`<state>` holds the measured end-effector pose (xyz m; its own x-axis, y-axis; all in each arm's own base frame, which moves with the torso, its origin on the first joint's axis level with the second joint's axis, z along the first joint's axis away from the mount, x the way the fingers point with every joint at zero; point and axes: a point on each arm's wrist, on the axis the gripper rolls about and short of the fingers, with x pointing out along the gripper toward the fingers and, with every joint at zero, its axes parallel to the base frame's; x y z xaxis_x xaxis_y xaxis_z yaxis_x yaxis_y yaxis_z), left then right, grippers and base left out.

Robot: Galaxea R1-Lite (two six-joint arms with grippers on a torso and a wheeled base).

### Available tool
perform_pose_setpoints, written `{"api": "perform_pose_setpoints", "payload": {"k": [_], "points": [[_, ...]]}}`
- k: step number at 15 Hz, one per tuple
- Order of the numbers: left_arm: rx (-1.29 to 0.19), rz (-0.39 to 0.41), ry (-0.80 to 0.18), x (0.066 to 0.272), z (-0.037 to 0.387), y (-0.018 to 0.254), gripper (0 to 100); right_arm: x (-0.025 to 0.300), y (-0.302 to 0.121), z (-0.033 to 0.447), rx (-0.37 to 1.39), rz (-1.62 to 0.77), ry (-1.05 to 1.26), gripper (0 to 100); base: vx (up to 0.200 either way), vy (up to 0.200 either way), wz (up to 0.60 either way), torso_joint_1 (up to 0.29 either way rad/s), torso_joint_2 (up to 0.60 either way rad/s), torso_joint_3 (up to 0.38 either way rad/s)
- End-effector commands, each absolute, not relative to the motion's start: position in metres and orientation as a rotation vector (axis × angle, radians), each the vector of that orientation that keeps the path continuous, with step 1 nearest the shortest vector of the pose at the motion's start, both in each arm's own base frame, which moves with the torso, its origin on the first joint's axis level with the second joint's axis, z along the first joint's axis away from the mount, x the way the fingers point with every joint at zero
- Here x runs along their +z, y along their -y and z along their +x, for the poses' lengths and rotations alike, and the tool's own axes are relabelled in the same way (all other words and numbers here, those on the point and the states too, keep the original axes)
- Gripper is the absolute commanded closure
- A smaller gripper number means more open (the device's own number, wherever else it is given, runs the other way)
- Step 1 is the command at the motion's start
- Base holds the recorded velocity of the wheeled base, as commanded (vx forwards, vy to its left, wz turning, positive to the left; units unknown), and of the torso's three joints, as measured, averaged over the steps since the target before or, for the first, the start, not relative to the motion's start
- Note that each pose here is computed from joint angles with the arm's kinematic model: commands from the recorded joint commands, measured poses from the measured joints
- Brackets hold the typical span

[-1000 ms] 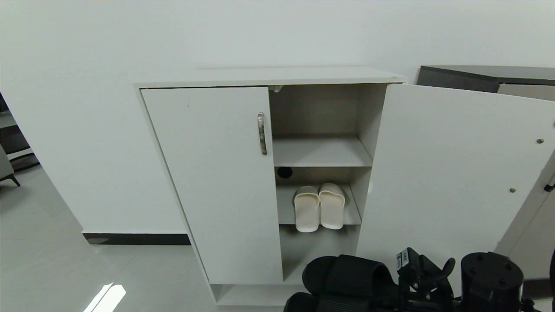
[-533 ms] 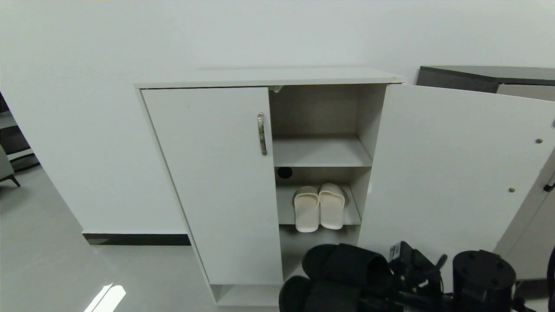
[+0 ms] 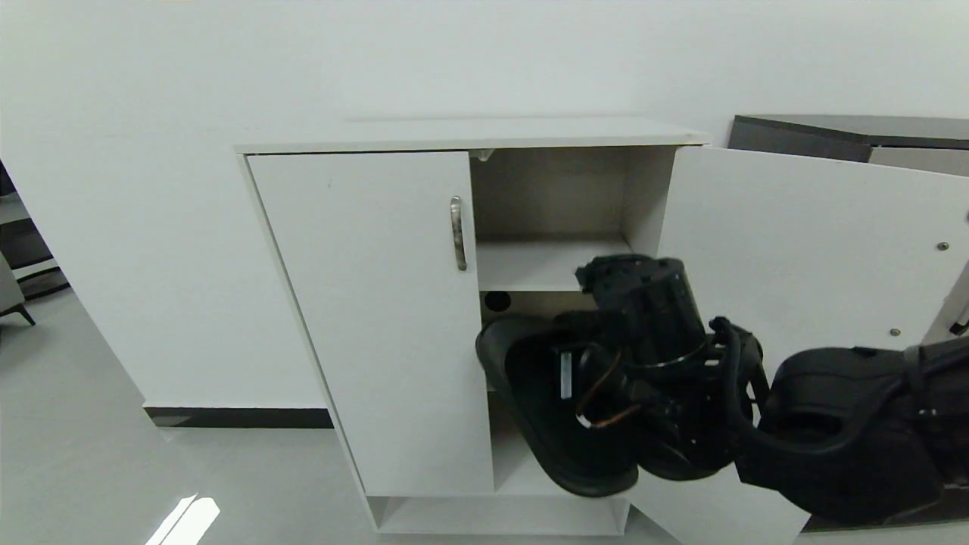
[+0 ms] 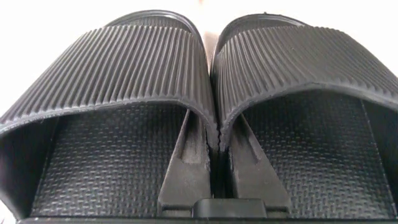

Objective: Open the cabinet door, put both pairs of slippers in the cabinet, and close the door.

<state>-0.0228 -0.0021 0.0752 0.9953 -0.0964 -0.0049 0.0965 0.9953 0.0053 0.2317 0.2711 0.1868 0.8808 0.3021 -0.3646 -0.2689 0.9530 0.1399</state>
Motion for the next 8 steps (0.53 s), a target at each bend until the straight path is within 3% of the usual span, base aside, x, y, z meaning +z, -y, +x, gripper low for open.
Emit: {"api": "perform_pose_setpoints", "payload": {"k": [1,8], "points": [[-0.097,0.006,-0.006,0.075,-0.023,0.002,100,0.209,-0.287,0.239,0.181,0.067,-0.296,100,0.000,0.000,0.00,0.000,0.00,0.000],[-0.097,0.007,-0.006,0.075,-0.023,0.002,100,0.201,-0.300,0.255,0.070,0.009,-0.220,100,0.000,0.000,0.00,0.000,0.00,0.000]]}}
